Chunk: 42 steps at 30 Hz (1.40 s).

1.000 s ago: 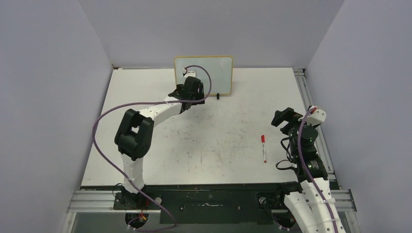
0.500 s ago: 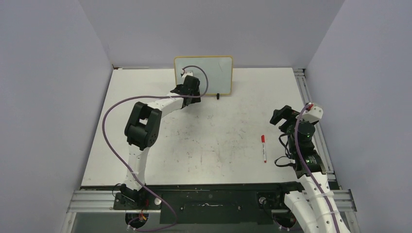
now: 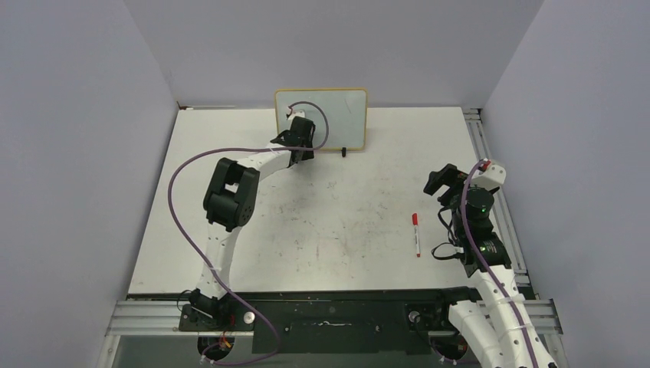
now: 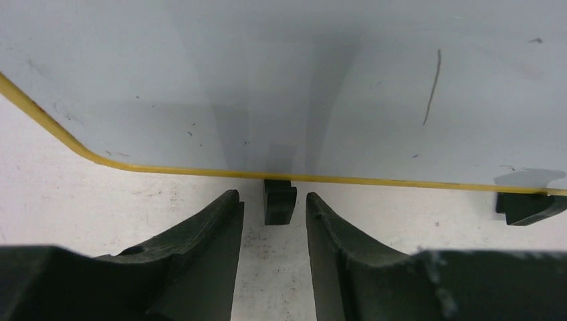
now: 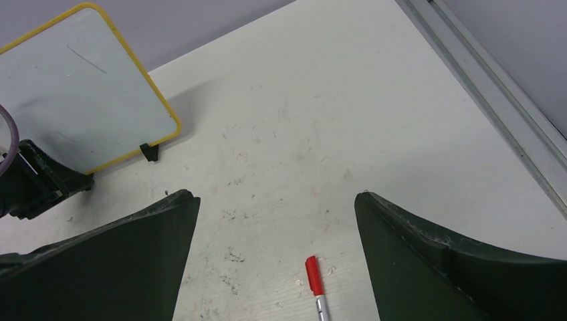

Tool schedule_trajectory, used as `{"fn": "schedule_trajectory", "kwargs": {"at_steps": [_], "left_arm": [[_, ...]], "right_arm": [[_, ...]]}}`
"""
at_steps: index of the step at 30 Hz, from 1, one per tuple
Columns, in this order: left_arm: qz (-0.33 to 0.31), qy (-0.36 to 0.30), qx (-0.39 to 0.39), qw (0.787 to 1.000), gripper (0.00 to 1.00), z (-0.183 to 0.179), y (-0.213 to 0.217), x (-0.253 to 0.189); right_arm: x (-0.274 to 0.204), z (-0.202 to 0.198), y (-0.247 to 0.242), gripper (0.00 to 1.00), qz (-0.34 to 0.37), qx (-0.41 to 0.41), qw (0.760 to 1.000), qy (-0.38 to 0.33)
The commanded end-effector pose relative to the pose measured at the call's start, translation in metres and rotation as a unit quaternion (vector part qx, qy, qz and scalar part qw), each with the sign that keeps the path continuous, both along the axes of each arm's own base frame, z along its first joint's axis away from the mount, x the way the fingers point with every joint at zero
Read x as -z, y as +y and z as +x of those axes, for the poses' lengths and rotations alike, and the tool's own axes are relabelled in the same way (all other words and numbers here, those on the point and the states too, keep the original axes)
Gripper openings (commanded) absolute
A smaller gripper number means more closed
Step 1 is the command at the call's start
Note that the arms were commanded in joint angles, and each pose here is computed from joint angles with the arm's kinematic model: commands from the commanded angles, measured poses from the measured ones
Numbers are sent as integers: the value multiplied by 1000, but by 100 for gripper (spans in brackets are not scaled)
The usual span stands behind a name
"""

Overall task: Write a sentence on the whiteboard
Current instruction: Move the whiteboard to the center of the board.

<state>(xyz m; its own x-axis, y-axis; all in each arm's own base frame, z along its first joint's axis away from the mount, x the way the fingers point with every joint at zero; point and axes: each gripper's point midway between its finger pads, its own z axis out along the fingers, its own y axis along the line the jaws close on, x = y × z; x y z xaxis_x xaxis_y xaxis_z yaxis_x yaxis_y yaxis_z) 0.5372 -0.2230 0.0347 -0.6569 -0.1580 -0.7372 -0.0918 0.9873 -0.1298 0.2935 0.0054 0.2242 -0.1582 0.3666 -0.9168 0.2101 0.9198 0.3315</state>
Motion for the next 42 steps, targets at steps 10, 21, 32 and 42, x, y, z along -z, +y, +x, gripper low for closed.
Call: {"fn": "schedule_trajectory", "kwargs": {"at_steps": [10, 21, 32, 42], "left_arm": [[12, -29, -1, 1000, 23, 25, 0, -15], [32, -25, -1, 999, 18, 28, 4, -10], [36, -20, 2, 999, 25, 31, 4, -7], [40, -27, 0, 999, 0, 29, 6, -11]], "right_arm": [[-13, 9, 3, 90, 2, -6, 1000, -27], [-13, 9, 4, 90, 2, -9, 1000, -26], [-15, 9, 5, 90, 4, -11, 1000, -27], [-14, 9, 5, 90, 5, -12, 1000, -26]]}}
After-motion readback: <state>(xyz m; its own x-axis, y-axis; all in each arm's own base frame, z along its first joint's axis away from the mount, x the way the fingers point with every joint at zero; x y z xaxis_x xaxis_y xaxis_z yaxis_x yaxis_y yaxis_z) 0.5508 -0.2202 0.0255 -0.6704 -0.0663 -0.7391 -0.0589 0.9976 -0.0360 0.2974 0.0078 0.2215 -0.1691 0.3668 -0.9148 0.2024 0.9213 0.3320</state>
